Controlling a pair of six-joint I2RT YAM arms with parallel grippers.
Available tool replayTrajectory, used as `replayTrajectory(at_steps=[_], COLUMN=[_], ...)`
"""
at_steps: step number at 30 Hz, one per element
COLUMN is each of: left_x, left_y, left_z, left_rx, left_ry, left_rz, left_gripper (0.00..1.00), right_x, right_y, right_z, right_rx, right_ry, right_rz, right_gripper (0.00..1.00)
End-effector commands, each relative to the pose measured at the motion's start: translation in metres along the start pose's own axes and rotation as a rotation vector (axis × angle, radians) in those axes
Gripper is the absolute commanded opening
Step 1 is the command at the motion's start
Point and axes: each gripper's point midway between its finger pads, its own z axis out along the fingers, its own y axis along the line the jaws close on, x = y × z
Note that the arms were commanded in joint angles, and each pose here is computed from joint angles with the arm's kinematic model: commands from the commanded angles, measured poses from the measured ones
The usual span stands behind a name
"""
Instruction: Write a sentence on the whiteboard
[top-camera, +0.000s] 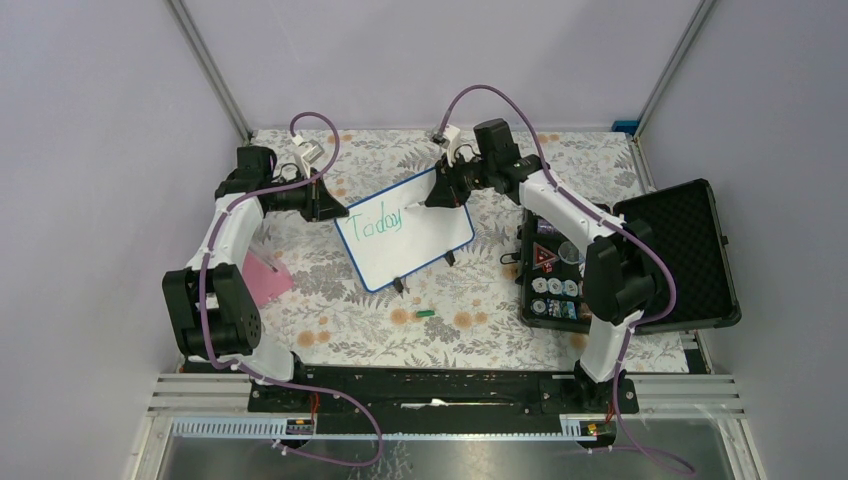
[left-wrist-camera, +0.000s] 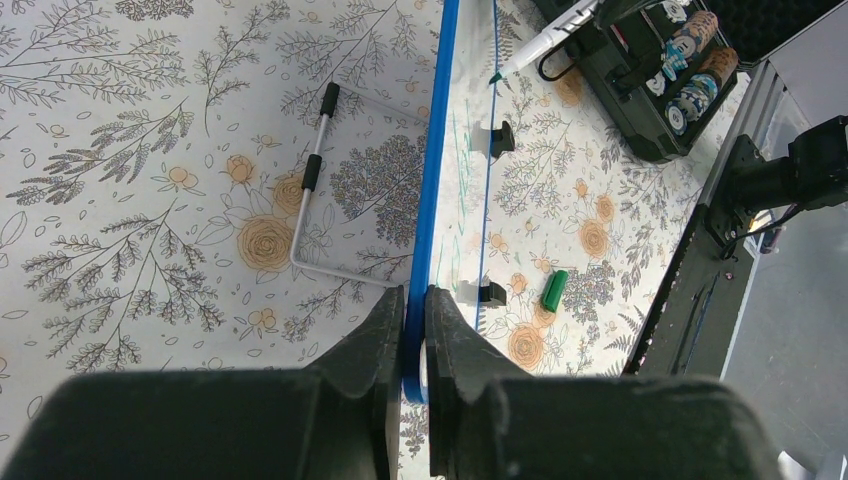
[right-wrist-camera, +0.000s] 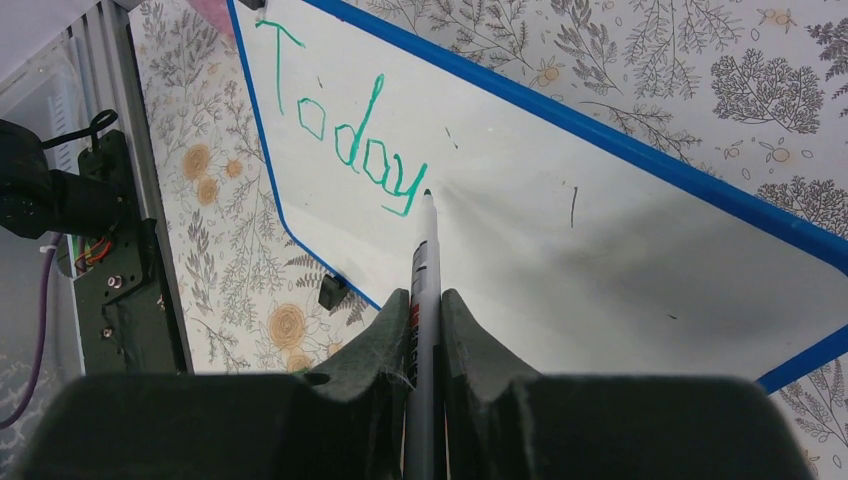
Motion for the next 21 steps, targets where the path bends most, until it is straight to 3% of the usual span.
replayTrajectory(at_steps=[1, 17, 18, 19, 21], left_x=[-0.008, -0.007, -0.007, -0.007, -0.006], left_y=[0.006, 0.006, 0.007, 0.006, 0.006], left_z=[0.002, 0.001, 0.001, 0.002, 0.002], left_rx=[-0.015, -0.024, -0.024, -0.023, -0.023], left_ry=[-0.009, -0.006, -0.006, -0.006, -0.004], left_rz=[0.048, 0.059, 0.057, 0.059, 0.057], left_gripper=[0.00, 0.00, 0.00, 0.00, 0.00], right_x=[-0.023, -0.030, 0.013, -0.026, -0.031], right_y=[-0.003, -0.012, -0.015, -0.013, -0.013], right_z=[-0.005, -0.003, 0.006, -0.001, -0.002], right_rx=[0.018, 0.051, 0.042, 0.051, 0.052], right_ry=[-0.042, -0.048, 0.028, -0.040, -0.050], right_rz=[-0.054, -0.059, 0.010, -0.052, -0.057], right_gripper=[0.00, 0.00, 0.00, 0.00, 0.00])
